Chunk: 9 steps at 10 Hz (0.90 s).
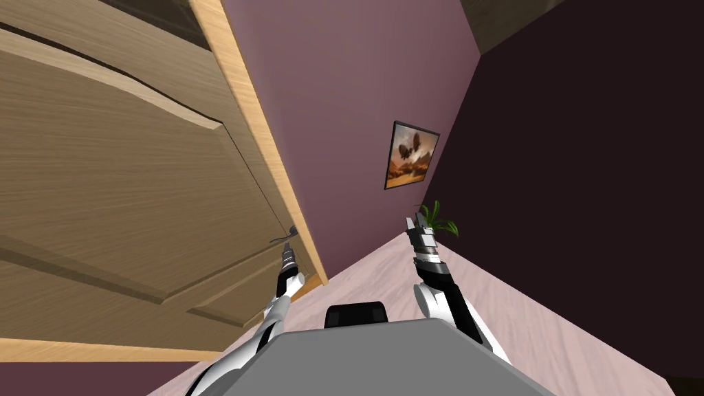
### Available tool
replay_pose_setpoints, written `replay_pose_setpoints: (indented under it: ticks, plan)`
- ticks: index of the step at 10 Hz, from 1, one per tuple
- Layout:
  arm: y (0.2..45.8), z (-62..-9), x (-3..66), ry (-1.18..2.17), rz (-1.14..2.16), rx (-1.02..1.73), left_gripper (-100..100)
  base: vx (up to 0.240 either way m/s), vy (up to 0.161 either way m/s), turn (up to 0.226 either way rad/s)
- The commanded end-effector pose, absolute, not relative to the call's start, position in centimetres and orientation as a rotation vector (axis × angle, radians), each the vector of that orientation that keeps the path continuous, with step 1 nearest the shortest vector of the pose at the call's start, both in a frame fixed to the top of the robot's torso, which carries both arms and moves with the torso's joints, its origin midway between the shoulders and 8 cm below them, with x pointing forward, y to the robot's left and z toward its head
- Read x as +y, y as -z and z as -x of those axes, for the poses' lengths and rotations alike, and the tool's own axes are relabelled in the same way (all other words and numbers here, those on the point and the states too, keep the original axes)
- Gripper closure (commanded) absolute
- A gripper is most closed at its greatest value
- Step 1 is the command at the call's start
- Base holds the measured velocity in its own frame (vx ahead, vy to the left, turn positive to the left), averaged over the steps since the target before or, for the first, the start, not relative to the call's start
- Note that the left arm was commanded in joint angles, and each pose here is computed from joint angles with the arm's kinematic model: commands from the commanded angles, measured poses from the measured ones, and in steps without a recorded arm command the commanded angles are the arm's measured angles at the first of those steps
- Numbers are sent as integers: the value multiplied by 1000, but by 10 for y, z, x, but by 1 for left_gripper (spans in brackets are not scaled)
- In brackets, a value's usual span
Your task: Push the door open
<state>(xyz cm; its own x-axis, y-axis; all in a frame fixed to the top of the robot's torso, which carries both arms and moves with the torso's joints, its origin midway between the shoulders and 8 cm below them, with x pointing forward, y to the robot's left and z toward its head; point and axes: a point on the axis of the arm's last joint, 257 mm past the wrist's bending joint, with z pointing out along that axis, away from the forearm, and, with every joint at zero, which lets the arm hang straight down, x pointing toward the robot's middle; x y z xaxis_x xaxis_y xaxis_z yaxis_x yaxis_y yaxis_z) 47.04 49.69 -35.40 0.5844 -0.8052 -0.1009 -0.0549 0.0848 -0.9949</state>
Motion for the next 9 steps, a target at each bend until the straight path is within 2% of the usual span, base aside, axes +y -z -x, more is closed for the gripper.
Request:
replay_pose_setpoints:
  ticks: [1,3,5,9]
  plan:
    - [354,-466,507,637,1395,782,-100,25,20,-156]
    - [354,-458,524,601,1404,753,-100,42,93,-205]
    - [354,-458,524,601,1404,753,-100,27,100,-46]
    - [354,-440,554,532,1425,690,-100,36,99,-202]
